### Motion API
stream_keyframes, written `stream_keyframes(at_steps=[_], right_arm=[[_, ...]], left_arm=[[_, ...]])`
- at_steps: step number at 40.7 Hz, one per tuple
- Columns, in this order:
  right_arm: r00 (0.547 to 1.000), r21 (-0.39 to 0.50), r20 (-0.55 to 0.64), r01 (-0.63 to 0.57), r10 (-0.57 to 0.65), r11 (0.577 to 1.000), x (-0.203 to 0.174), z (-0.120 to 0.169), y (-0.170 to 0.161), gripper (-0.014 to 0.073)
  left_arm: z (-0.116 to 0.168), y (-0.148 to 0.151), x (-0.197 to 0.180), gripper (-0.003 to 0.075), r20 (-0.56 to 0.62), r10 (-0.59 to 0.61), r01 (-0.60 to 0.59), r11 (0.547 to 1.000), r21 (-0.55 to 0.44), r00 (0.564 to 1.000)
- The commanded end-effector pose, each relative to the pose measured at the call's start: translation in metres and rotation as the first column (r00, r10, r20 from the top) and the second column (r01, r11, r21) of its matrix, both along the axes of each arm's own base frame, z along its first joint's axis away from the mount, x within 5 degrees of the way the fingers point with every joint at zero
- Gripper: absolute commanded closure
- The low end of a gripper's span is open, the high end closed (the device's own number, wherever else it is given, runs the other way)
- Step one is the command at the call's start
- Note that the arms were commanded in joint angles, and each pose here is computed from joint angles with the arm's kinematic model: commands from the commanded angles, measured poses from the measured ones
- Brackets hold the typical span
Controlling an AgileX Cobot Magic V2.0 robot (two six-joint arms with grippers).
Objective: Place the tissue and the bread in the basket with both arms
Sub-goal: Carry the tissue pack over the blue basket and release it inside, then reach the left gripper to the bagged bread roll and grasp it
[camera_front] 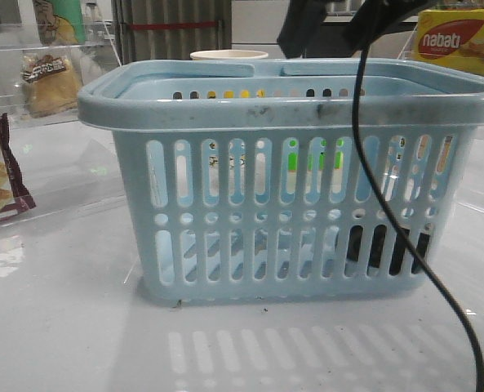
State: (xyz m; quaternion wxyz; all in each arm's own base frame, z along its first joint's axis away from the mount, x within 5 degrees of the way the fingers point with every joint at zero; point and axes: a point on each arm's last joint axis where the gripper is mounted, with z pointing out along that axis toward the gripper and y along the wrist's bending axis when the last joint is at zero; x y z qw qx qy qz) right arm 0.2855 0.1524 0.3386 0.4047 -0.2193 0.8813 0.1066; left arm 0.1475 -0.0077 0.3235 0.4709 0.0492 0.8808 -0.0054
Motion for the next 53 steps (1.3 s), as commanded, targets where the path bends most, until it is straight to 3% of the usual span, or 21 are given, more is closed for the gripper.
stream_keyframes(at_steps=[1, 15, 20, 24, 35, 53], right_arm=[[0.988, 0.087, 0.156, -0.007, -0.007, 0.996, -0.021, 0.038, -0.011, 0.0013], [0.968, 0.116, 0.251, -0.021, -0.009, 0.993, -0.104, 0.039, -0.055, 0.0013], [0.962, 0.128, 0.274, -0.024, -0.012, 0.991, -0.121, 0.038, -0.064, 0.0013], [0.964, 0.123, 0.265, -0.023, -0.010, 0.992, -0.126, 0.037, -0.067, 0.0013], [0.972, 0.108, 0.236, -0.020, -0.006, 0.994, -0.122, 0.032, -0.065, 0.0013], [0.972, 0.107, 0.233, -0.020, -0.006, 0.994, -0.122, 0.032, -0.065, 0.0013]], left_arm=[[0.015, 0.000, 0.003, 0.0226, 0.088, 0.002, -0.001, 1.000, -0.012, 0.996], [0.013, -0.030, 0.013, 0.0218, 0.111, -0.189, 0.191, 0.982, -0.009, 0.976], [0.014, -0.037, 0.031, 0.0136, 0.135, -0.194, 0.198, 0.980, -0.018, 0.972], [0.019, -0.041, 0.053, 0.0078, 0.129, -0.191, 0.194, 0.981, -0.018, 0.973], [0.028, -0.054, 0.131, 0.0076, 0.109, -0.179, 0.179, 0.984, 0.006, 0.978], [0.021, -0.027, 0.251, 0.0078, 0.116, -0.053, 0.052, 0.999, 0.006, 0.992]])
